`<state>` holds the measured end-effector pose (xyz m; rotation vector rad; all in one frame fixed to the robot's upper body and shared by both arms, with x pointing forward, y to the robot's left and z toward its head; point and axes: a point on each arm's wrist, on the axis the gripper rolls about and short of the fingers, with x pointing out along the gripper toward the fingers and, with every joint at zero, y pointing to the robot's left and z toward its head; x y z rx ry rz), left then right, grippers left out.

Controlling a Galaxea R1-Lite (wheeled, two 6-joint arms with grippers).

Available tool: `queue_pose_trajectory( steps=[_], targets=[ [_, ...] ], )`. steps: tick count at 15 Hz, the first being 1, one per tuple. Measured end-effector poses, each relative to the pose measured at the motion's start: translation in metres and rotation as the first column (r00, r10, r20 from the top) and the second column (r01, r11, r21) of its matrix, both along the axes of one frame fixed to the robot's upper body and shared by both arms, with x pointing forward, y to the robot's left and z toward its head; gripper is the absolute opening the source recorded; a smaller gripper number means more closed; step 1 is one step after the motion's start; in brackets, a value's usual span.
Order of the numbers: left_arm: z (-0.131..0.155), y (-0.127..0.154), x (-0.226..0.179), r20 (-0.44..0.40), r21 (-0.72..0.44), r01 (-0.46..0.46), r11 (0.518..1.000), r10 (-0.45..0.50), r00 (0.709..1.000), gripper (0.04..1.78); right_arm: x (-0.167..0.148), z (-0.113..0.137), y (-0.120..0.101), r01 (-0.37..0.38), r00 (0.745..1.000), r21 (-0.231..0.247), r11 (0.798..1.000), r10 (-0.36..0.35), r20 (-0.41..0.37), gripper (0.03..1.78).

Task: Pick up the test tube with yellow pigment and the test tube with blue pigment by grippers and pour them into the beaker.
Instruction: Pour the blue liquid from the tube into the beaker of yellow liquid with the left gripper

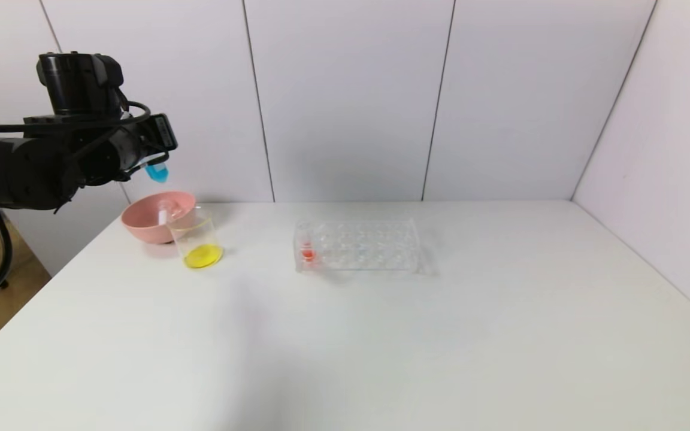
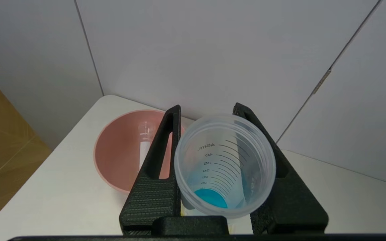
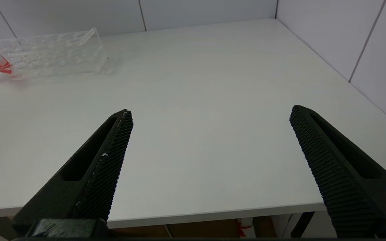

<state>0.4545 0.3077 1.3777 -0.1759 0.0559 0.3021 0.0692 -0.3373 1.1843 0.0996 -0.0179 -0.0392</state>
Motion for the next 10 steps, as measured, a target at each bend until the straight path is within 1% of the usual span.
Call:
queue_pose_trajectory(
  steps=[3, 7, 10],
  targets=[
    [-0.001, 0.022, -0.002, -0.011, 0.007, -0.008, 1.0, 0.008, 1.0, 0.55, 0.0, 0.0, 0.0, 0.0, 1.0, 0.0, 1.0, 0.0, 0.0, 1.71],
    [-0.005, 0.047, -0.01, -0.041, 0.035, 0.034, 0.999, -0.032, 0.999, 0.55, 0.0, 0.0, 0.0, 0.0, 1.0, 0.0, 1.0, 0.0, 0.0, 1.71],
    [-0.007, 0.074, -0.018, -0.063, 0.064, 0.078, 0.995, -0.074, 0.995, 0.55, 0.0, 0.0, 0.0, 0.0, 1.0, 0.0, 1.0, 0.0, 0.0, 1.71]
  ],
)
